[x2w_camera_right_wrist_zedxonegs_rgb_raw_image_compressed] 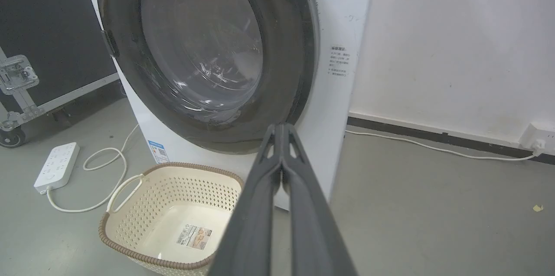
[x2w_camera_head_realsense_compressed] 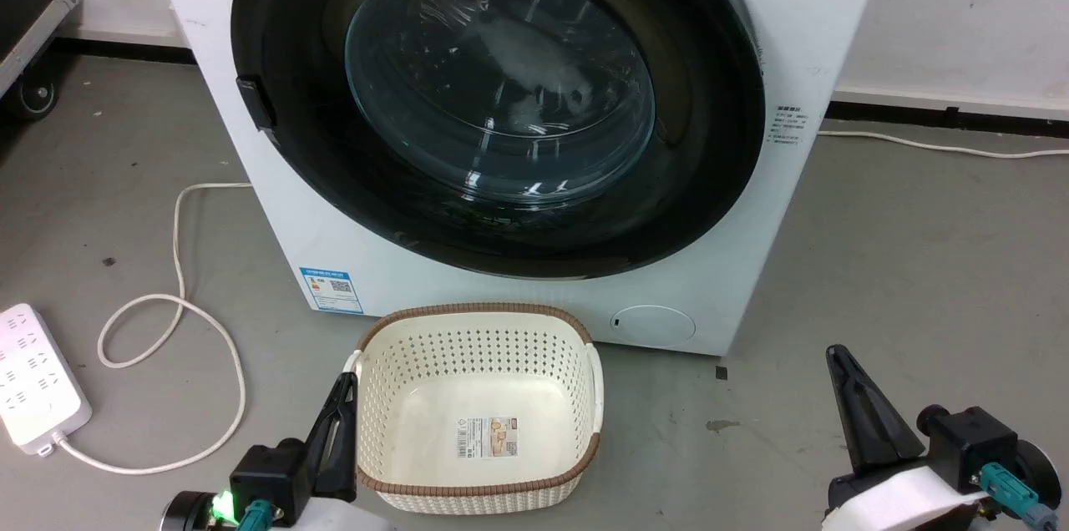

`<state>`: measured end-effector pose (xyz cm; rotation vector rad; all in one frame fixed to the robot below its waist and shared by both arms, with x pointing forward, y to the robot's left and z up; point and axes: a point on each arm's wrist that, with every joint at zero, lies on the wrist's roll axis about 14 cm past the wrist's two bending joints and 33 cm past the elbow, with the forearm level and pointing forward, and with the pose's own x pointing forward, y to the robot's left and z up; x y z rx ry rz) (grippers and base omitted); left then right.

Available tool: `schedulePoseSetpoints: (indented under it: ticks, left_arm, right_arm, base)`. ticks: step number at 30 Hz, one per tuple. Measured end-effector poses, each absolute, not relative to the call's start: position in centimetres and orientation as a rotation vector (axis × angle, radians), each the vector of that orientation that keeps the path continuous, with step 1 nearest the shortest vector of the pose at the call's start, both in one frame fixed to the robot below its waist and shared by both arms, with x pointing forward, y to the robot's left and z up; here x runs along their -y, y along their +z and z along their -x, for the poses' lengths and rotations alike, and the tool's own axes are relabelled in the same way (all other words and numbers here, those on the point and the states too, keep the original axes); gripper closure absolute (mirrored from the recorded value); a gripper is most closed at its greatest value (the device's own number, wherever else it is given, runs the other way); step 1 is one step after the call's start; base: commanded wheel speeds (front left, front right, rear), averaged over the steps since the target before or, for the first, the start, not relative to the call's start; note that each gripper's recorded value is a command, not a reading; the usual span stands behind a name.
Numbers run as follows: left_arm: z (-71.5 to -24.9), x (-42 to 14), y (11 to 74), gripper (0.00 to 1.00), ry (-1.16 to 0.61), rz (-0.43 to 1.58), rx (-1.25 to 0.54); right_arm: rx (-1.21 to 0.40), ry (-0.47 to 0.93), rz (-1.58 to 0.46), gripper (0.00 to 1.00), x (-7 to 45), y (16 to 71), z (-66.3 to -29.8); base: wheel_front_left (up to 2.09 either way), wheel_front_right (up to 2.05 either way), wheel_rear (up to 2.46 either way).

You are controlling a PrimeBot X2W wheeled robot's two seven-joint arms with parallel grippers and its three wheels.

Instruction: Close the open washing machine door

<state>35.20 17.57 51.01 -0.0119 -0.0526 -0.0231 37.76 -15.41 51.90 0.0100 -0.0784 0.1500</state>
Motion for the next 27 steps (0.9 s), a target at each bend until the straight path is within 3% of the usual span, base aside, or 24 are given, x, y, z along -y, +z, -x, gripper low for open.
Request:
schedulePoseSetpoints:
  ticks: [27]
  left_arm:
    - [-35.69,-17.52,51.28,1.0,-0.019,-0.001,0.031]
  right_arm:
    - [0.054,0.145,0.006,1.0,15.59,52.12,-37.64]
  base:
    - [0.0,0.0,0.0]
